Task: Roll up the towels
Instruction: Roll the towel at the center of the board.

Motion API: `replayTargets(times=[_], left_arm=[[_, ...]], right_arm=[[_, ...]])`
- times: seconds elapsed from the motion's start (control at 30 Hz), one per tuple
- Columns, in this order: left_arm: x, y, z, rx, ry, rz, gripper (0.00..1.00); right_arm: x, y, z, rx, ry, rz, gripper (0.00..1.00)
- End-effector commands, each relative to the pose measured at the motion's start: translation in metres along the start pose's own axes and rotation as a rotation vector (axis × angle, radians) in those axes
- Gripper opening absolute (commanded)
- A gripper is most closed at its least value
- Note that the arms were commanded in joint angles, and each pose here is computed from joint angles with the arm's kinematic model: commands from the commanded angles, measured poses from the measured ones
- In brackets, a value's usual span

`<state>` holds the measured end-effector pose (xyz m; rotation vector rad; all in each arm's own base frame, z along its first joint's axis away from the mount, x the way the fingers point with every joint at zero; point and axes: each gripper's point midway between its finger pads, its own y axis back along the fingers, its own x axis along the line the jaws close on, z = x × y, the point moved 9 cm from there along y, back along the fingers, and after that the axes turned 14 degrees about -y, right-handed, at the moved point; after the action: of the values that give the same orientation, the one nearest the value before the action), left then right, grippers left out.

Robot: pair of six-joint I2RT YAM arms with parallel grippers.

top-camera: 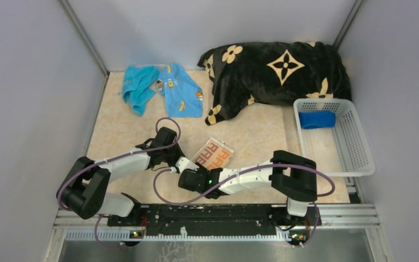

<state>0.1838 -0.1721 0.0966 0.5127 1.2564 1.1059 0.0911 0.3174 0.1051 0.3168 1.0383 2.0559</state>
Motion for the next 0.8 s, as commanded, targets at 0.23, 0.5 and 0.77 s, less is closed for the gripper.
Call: replayTargets(times=[0.23, 0.5, 0.77], left_arm=[[0.011, -0.002, -0.003, -0.009, 0.024, 0.098, 0.07], [0.015, 0.016, 0.004, -0.099, 0.005, 0.129, 0.26], [0.013, 0.038, 0.008, -0.223, -0.01, 0.043, 0.67]], right_arm=[[0.008, -0.017, -0.012, 0.077, 0.107, -0.08, 0.32], [-0.001, -0.012, 0.011, 0.077, -0.11, 0.312, 0.0], [-0.025, -0.021, 0.022, 0.122, -0.393, 0.737, 0.0]])
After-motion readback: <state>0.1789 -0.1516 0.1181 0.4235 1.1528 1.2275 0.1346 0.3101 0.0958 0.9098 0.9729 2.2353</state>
